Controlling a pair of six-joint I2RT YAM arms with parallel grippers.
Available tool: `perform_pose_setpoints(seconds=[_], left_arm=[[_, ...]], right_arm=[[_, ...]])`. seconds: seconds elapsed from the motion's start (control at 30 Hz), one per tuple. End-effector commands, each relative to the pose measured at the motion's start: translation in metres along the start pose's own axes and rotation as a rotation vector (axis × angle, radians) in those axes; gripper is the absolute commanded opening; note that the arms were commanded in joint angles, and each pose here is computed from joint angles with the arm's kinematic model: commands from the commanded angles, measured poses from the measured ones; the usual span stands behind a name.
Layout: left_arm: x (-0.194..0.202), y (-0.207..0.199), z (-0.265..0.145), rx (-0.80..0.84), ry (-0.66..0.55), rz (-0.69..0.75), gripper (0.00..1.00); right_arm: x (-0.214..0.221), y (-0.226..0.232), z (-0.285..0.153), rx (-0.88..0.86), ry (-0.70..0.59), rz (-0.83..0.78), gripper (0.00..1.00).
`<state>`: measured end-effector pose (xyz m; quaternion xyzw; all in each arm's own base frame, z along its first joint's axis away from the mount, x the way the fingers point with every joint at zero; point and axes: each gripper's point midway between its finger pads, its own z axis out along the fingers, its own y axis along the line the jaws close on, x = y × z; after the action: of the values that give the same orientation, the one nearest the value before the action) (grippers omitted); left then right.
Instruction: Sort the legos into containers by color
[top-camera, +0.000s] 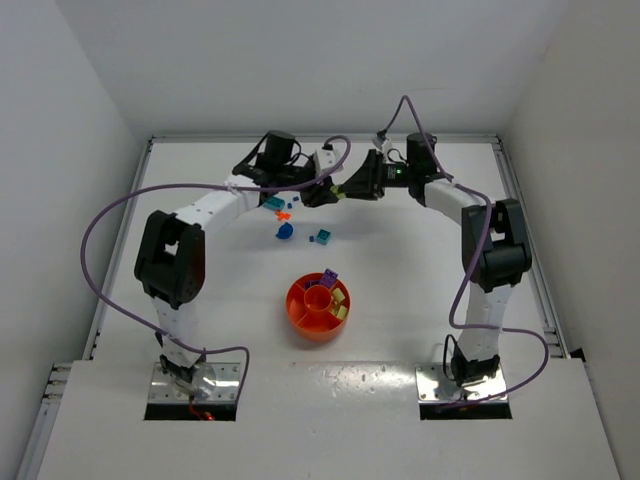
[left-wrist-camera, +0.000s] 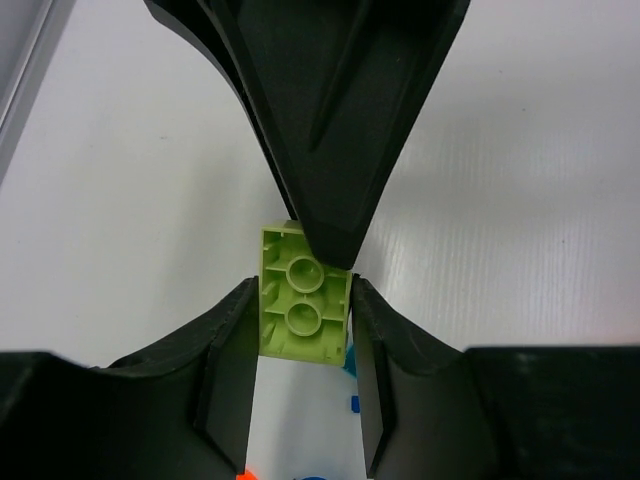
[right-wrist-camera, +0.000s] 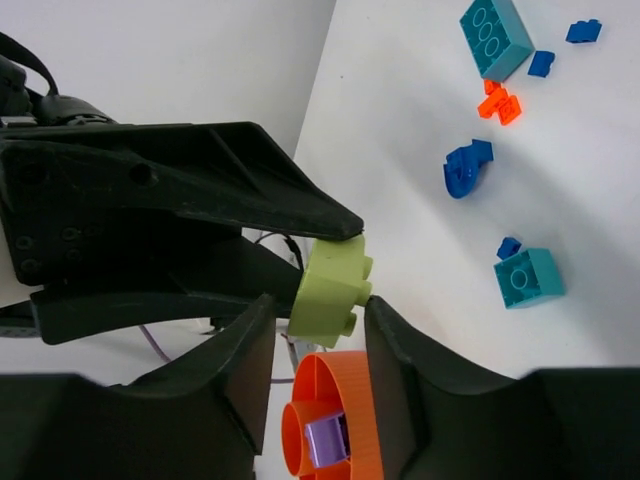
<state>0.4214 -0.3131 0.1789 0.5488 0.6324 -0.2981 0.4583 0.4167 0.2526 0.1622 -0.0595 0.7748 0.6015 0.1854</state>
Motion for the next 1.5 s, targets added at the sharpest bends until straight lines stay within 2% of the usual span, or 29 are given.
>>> perform_pose_setpoints(seconds=[0.0, 0.1, 0.17, 0.27, 0.3, 0.33, 0.4, 0.43, 0.5, 0.53, 0.57, 0.6, 0.63, 0.67, 0.7, 0.73, 0.87, 1.0, 1.1, 1.17, 1.3, 1.47], left_arm=[[-0.037, -0.007, -0.014, 0.007, -0.082, 0.072, 0.15], [-0.036, -0.009, -0.016, 0.008, -0.08, 0.07, 0.23], [-0.038, -0.015, -0.015, 0.016, -0.083, 0.074, 0.24], [-0.038, -0.017, -0.019, 0.007, -0.077, 0.074, 0.35], [-0.037, -0.015, -0.019, -0.003, -0.072, 0.074, 0.49], [-0.036, -0.016, -0.021, -0.01, -0.067, 0.055, 0.56], [-0.035, -0.021, -0.025, -0.017, -0.062, 0.026, 0.96], [-0.035, -0.02, -0.03, -0.021, -0.07, 0.011, 1.0], [-0.03, -0.02, -0.039, -0.037, -0.067, -0.03, 1.0], [-0.027, -0.019, -0.05, -0.057, -0.066, -0.086, 1.0], [-0.024, -0.015, -0.056, -0.091, -0.057, -0.123, 1.0], [-0.023, -0.011, -0.063, -0.122, -0.052, -0.157, 1.0], [-0.023, -0.005, -0.075, -0.171, -0.055, -0.221, 1.0], [-0.015, -0.002, -0.082, -0.208, -0.031, -0.26, 1.0], [-0.015, 0.003, -0.088, -0.233, -0.034, -0.276, 1.0], [-0.008, 0.01, -0.096, -0.267, -0.026, -0.331, 1.0], [0.002, 0.03, -0.115, -0.337, -0.01, -0.39, 1.0], [0.019, 0.039, -0.115, -0.296, 0.025, -0.469, 1.0], [0.029, 0.044, -0.111, -0.228, 0.043, -0.485, 1.0], [0.036, 0.034, -0.105, -0.138, 0.048, -0.532, 1.0], [0.032, 0.036, -0.109, -0.103, 0.015, -0.519, 1.0], [0.045, 0.031, -0.107, -0.101, 0.038, -0.525, 1.0]], right_arm=[[0.0, 0.021, 0.002, -0.061, 0.014, -0.08, 0.4], [-0.004, 0.025, 0.002, -0.067, 0.008, -0.098, 0.25], [-0.004, 0.025, 0.002, -0.067, 0.008, -0.098, 0.2], [-0.004, 0.025, 0.002, -0.067, 0.008, -0.098, 0.1], [-0.004, 0.024, 0.002, -0.067, 0.007, -0.109, 0.08], [-0.005, 0.029, 0.001, -0.07, 0.004, -0.118, 0.07], [-0.004, 0.027, -0.005, -0.053, 0.006, -0.148, 0.07], [-0.003, 0.03, -0.007, -0.049, 0.01, -0.17, 0.07], [-0.004, 0.024, -0.019, -0.013, 0.003, -0.26, 0.07], [0.004, 0.03, -0.026, 0.014, 0.026, -0.253, 0.06], [0.005, 0.028, -0.033, 0.038, 0.026, -0.278, 0.06], [0.009, 0.026, -0.037, 0.053, 0.04, -0.372, 0.06], [0.022, 0.02, -0.046, 0.091, 0.07, -0.341, 0.06], [0.026, 0.028, -0.053, 0.102, 0.08, -0.395, 0.06], [0.034, 0.022, -0.058, 0.122, 0.109, -0.498, 0.04], [0.053, 0.017, -0.063, 0.159, 0.163, -0.484, 0.04], [0.089, 0.02, -0.076, 0.172, 0.275, -0.626, 0.04], [0.115, 0.025, -0.081, 0.147, 0.358, -0.693, 0.04], [0.145, 0.024, -0.083, 0.111, 0.488, -0.774, 0.04], [0.162, 0.025, -0.082, 0.083, 0.563, -0.819, 0.04], [0.176, 0.028, -0.078, 0.059, 0.641, -0.885, 0.04], [0.196, 0.034, -0.072, 0.012, 0.73, -0.926, 0.04]])
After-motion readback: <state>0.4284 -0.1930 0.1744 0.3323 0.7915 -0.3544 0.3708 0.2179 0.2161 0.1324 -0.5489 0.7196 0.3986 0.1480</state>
